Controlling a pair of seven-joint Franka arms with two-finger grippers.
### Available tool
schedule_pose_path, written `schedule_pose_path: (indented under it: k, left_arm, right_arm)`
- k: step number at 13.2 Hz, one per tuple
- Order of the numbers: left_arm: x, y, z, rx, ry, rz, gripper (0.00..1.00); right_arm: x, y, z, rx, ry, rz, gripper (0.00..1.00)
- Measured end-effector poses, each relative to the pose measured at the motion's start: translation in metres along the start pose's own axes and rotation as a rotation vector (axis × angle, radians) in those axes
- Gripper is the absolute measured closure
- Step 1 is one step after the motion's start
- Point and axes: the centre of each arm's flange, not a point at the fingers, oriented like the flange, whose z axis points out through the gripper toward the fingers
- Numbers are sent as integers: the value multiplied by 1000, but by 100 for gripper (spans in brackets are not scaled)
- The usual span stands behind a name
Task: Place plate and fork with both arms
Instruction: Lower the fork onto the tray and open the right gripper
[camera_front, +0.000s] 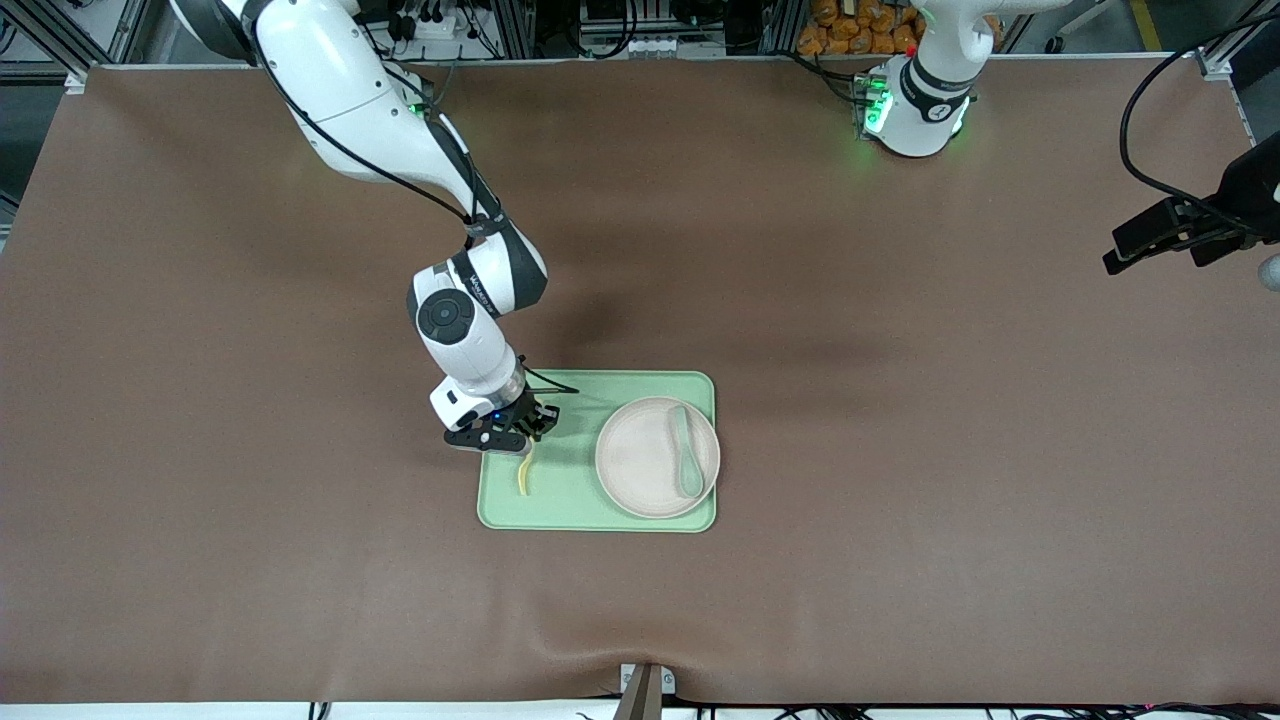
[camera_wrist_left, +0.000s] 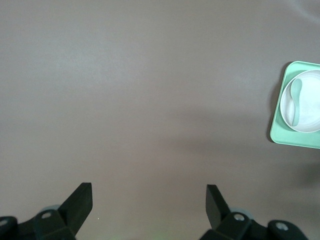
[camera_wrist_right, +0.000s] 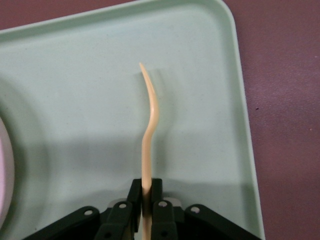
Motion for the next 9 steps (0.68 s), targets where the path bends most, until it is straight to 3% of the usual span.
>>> schedule_pose_path:
  k: [7,8,9]
  left_arm:
    - [0,-1,0,0,0,-1,0]
    - [0,-1,0,0,0,-2,0]
    - [0,-1,0,0,0,-2,0]
  right_arm:
    - [-1,0,1,-1,0,-1,7]
    - [0,0,-2,1,3,-1,0]
    - [2,-1,-5,4,6,0,0]
